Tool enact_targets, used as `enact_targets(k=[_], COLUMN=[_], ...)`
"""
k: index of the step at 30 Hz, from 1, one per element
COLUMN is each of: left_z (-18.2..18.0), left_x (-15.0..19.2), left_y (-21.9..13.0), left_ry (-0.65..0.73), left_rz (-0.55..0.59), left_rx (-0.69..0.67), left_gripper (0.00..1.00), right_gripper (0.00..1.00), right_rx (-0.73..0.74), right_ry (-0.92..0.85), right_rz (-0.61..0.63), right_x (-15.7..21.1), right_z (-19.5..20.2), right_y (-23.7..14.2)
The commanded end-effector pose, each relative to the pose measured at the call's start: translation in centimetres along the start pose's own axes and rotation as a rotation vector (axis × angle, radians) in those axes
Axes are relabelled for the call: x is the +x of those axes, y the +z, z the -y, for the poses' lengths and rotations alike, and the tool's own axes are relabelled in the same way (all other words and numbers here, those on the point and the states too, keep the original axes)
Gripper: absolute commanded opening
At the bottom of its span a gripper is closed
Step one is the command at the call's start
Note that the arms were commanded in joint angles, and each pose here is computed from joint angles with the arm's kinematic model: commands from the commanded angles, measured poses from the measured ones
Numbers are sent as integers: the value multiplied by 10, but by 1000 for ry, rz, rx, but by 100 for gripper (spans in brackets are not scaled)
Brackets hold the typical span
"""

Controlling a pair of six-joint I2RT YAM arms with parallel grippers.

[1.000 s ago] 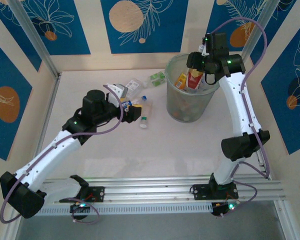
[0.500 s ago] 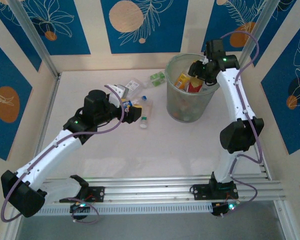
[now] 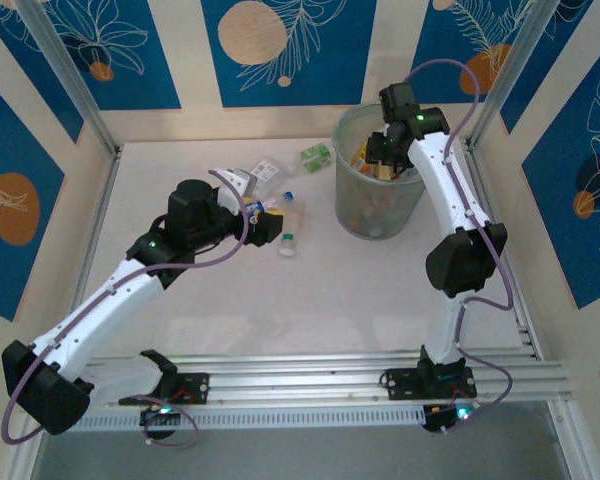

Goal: Put the plastic bottles in the bin

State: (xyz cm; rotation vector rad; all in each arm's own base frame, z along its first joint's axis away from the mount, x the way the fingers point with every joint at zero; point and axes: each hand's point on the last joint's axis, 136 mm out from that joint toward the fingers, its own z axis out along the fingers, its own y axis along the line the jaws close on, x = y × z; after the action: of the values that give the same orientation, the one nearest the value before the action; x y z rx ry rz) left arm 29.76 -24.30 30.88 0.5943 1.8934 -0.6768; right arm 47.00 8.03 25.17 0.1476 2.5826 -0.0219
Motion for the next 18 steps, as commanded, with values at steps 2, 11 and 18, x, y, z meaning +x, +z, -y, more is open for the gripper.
enact_targets(k=[2,11,18], left_z=[3,1,-1], left_x=[-9,-8,-7], left_y=[-3,-4,-4], left_ry=[1,6,4], left_rz=[10,4,-1], left_rx=[-6,-17,-26], left_gripper=[100,100,100], right_gripper=[57,75,76], right_rx=[58,-37,-210], right_ry=[-44,-124,-92], right_rz=[-40,-82,-6], right_x=[4,10,-9], right_z=[9,-27,-52], right_y=[16,26,-18])
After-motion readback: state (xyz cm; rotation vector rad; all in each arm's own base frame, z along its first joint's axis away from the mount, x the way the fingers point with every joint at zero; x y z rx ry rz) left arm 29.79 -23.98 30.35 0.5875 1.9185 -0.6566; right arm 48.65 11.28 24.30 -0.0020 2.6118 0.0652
